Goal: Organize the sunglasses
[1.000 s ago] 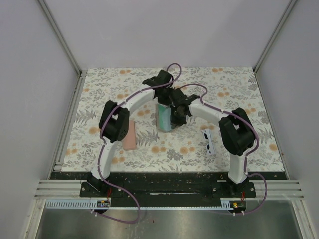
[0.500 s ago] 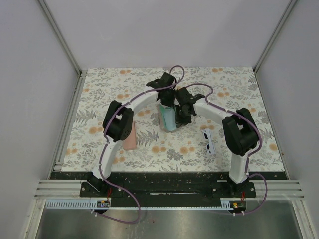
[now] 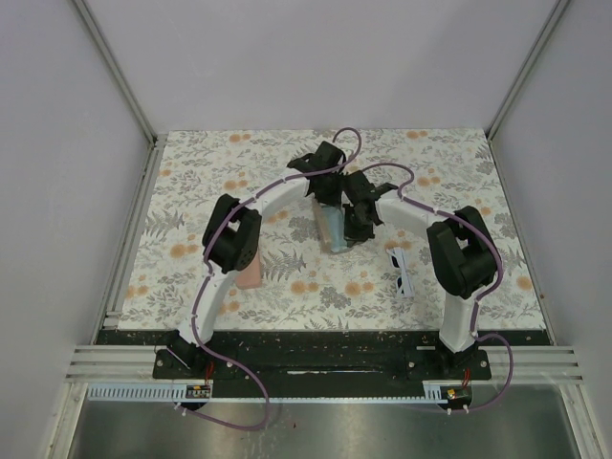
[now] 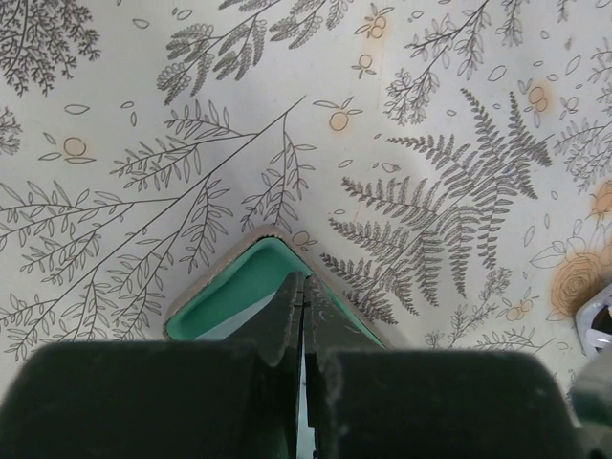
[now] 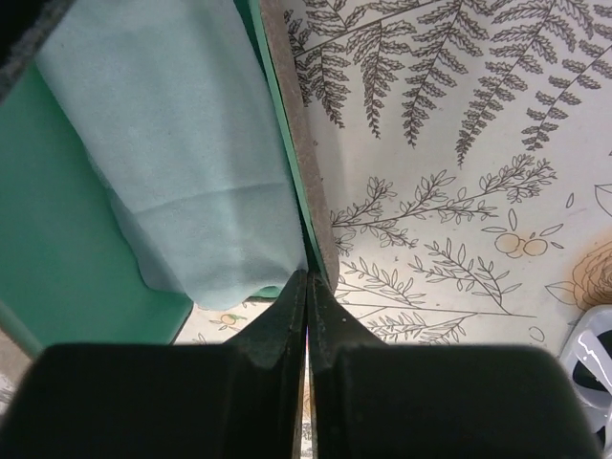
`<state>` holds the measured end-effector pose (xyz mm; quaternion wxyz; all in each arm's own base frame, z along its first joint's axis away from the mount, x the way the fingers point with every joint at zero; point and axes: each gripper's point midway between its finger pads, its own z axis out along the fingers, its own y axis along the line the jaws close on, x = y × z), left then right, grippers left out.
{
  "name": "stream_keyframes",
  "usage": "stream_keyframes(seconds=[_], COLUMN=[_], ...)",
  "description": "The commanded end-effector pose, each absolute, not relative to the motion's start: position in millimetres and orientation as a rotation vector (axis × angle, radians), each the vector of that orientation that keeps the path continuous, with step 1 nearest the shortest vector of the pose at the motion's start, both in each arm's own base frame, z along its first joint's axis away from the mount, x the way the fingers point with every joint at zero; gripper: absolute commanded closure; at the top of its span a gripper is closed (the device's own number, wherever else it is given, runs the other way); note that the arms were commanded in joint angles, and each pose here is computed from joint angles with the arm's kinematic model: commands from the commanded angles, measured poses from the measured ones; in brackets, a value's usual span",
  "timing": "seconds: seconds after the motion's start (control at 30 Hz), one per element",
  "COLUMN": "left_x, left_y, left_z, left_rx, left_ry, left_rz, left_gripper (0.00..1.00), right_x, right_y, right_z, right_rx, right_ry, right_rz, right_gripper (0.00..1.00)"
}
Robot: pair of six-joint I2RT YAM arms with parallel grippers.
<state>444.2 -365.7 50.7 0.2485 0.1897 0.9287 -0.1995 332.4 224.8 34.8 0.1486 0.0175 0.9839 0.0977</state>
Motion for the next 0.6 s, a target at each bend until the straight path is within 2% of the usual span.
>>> stream_keyframes(seconds=[0.0,0.07,0.13,0.43,0.57], left_x=[452,450,452,454,455], left_y=[-381,-383,-385,-383,-379], left_z=[56,60,69,115,137], left_rx=[0.515,0.525,0.522,0.503,0.473], left_ry=[2.481,2.476,2.456,2.406,2.388], left_rz=[-0.561,-0.580,-0.588,-0.592,-0.581], left_gripper=[1.00,0.98,0.93,0.51,0.39], right_x=[333,333,332,328,324], right_y=[220,220,219,224,225], right_z=[37,35,33,36,37], right_rx=[0.051,0.050,0.050,0.057,0.067], right_ry=[2.792,2.787,2.790,2.789,2.788], right_rz=[0.281,0.287,0.284,0.343,0.379], right_gripper=[0.94,0.90,0.89,0.87,0.87])
